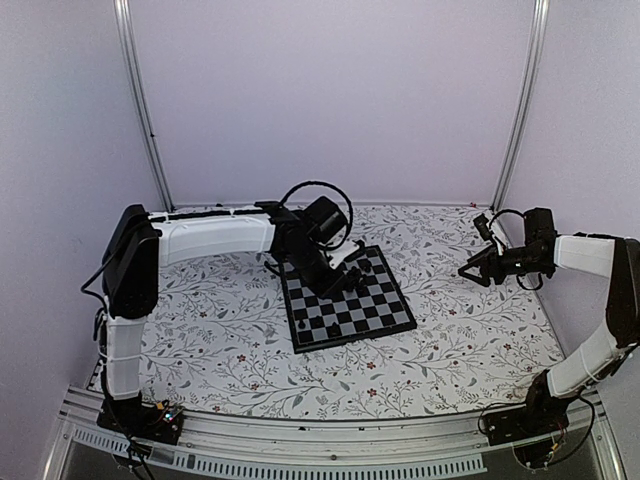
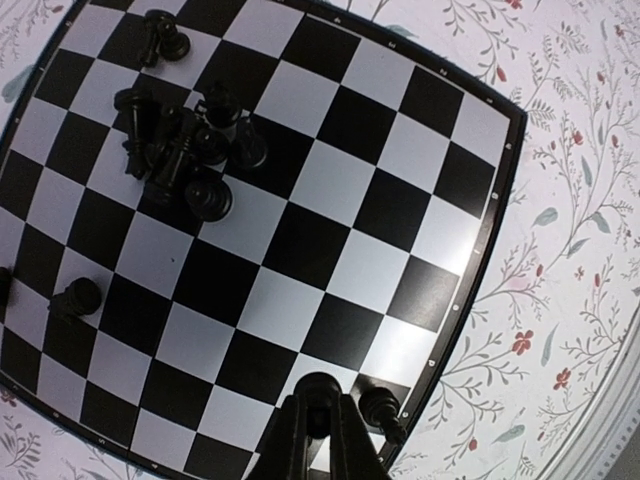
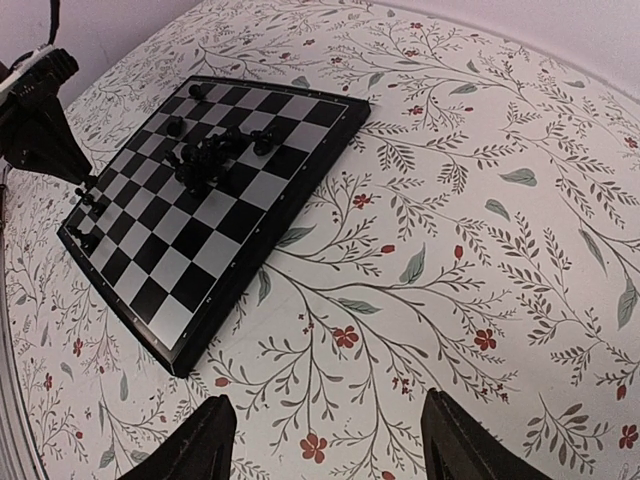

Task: Set up the chess pieces on the board
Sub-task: Place the chess piece on the chessboard.

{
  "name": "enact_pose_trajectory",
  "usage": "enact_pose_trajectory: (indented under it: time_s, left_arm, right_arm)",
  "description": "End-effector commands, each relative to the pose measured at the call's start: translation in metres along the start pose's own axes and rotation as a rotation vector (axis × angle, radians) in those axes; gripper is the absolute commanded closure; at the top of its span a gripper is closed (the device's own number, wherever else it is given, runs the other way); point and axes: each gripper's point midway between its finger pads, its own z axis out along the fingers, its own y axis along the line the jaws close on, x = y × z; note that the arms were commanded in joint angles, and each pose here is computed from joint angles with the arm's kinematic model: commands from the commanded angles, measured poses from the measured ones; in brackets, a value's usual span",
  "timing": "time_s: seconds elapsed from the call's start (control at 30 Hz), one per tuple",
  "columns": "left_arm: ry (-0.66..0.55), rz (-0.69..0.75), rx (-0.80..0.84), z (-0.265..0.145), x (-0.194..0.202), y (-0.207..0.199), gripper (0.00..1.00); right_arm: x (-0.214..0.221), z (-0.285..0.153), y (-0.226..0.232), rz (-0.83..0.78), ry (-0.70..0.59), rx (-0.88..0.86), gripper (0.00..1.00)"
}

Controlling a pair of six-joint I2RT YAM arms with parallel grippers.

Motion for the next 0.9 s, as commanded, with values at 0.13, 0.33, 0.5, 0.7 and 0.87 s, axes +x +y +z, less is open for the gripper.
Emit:
enact_pose_trajectory:
  time_s: [0.13,0.33,0.5,0.7,0.87]
  left_arm:
    - [0.106,0.014,0.020,0.014,0.028,-0.004,0.94]
    - [0.127,0.011,0.018,0.023,0.033,-0.005,0.93]
    - [0.153,0.012,0.012,0.032,0.040,-0.003,0.93]
    - [0.175,0.008,0.020,0.035,0.046,-0.004,0.93]
    - [0.194,0.006,0.029,0.036,0.051,-0.005,0.93]
  right_arm:
    - [-0.009,-0.001,0.001,-0.022,-0.010,-0.002,0.34]
    - [-0.010,-0.001,0.001,-0.023,-0.010,-0.002,0.34]
    - [-0.010,-0.001,0.002,-0.024,-0.011,-0.002,0.34]
    - [-0.009,-0.001,0.001,-0.023,-0.009,-0.002,0.34]
    - [-0.009,0.000,0.001,-0.023,-0.008,-0.004,0.34]
